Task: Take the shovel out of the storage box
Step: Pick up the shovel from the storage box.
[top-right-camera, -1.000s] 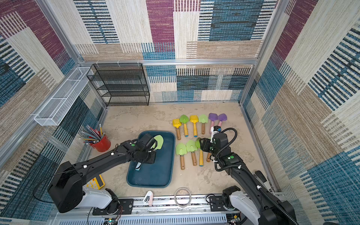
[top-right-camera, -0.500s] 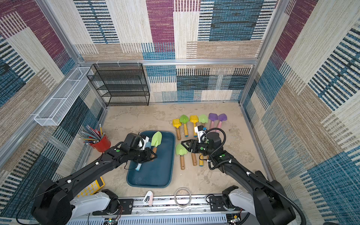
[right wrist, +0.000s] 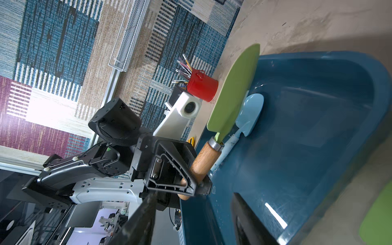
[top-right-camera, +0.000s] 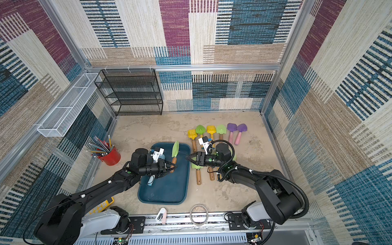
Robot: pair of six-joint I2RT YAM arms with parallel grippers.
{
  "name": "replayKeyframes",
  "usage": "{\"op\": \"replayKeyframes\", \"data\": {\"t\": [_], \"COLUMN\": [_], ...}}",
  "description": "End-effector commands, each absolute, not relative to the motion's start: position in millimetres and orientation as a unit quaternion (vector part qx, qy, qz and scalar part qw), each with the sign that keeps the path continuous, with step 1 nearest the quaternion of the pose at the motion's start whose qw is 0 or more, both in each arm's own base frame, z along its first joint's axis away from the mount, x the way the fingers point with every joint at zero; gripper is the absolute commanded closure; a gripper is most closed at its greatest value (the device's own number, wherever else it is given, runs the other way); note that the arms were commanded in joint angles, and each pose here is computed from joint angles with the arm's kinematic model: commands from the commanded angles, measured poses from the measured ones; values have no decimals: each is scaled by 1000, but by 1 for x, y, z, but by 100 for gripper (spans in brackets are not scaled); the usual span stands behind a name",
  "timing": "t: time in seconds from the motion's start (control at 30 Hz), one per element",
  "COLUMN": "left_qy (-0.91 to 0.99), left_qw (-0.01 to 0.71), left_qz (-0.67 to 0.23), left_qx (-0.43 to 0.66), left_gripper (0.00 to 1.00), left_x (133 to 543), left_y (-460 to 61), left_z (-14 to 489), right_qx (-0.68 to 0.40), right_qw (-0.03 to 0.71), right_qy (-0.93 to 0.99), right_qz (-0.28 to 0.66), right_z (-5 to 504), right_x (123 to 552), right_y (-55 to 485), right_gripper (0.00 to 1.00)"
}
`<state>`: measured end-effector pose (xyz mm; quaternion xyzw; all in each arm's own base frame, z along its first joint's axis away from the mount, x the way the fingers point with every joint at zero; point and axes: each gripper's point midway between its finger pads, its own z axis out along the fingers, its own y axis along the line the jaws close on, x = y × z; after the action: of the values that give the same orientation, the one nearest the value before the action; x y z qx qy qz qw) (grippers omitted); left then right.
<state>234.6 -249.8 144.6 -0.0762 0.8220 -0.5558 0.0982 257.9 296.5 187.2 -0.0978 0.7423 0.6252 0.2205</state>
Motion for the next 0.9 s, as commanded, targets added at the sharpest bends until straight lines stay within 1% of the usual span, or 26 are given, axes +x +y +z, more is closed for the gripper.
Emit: {"op": "replayKeyframes", "data": {"t": [0.0, 0.13, 0.23, 0.27, 0.4, 0.87], "left_qy": [785, 773, 770, 762, 756, 755], "left_qw": [111, 108, 98, 109, 103, 92], "left_qz": [-608, -623, -629, -636, -644, -648], "left_qx": [-54, -53, -54, -47, -49, -47], "left_gripper": [100, 100, 100, 100, 100, 98], "left_x": [239, 240, 240, 241, 240, 237], "left_y": [-259, -262, -264, -265, -266, -267], "left_z": [172, 175, 174, 179, 177, 173], "right_qx": [-119, -120, -114, -113, -109, -112], "right_qw": [223, 210, 193, 191, 182, 142], "right_qy": [712, 711, 714, 715, 715, 684], "right_qz": [655, 660, 663, 663, 666, 706], "right_z": [208, 206, 197, 195, 189, 192], "right_x": [255, 256, 258, 259, 262, 266], "right_y": [306, 316, 322, 323, 327, 348], "right_gripper": [41, 42, 43, 44, 46, 54]}}
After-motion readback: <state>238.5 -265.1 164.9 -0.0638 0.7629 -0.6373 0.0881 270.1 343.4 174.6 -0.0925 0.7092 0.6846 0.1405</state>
